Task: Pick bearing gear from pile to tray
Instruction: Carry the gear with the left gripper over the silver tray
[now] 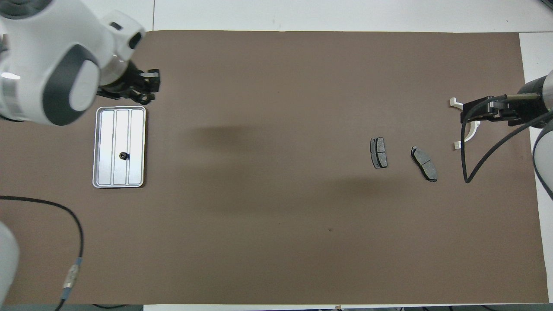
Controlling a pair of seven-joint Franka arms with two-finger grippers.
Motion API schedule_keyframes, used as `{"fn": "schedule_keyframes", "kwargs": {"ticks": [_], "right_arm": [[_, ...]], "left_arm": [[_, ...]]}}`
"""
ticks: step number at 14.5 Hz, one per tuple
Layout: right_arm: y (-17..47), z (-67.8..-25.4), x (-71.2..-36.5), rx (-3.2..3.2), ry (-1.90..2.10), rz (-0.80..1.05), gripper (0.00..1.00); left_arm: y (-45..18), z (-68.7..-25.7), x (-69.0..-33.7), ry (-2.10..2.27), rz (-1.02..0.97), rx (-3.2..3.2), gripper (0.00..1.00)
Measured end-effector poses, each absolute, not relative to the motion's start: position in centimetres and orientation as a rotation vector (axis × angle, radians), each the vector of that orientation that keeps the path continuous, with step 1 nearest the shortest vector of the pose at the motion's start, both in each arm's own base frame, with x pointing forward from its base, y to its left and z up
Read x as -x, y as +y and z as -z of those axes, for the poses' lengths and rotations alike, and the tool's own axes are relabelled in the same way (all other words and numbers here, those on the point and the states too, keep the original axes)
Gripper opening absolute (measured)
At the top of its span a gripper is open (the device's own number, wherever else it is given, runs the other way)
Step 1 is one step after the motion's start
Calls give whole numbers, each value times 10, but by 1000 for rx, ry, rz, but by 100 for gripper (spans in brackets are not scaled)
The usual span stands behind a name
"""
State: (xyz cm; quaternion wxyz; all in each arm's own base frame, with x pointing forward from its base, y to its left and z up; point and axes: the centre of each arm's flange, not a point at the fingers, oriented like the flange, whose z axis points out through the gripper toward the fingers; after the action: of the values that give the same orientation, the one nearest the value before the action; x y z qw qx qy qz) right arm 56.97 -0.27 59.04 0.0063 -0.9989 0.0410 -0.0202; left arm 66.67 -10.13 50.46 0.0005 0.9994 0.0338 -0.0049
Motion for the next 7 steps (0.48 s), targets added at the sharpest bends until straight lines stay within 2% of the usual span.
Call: {"fn": "schedule_keyframes", "kwargs": {"ticks": [2,4,7], "right_arm": [[-2,-593,-564,3127,127,27,100],[-2,-594,-559,3127,127,-11,100],[-2,-593,-555,3128,127,-59,100]], "left_arm": [[-21,-502,-670,-1,10,-3130,35],[31,-472,-671,-47,-12,-3125,35],[35,-406,-666,-91,-74,-3123,35]]}}
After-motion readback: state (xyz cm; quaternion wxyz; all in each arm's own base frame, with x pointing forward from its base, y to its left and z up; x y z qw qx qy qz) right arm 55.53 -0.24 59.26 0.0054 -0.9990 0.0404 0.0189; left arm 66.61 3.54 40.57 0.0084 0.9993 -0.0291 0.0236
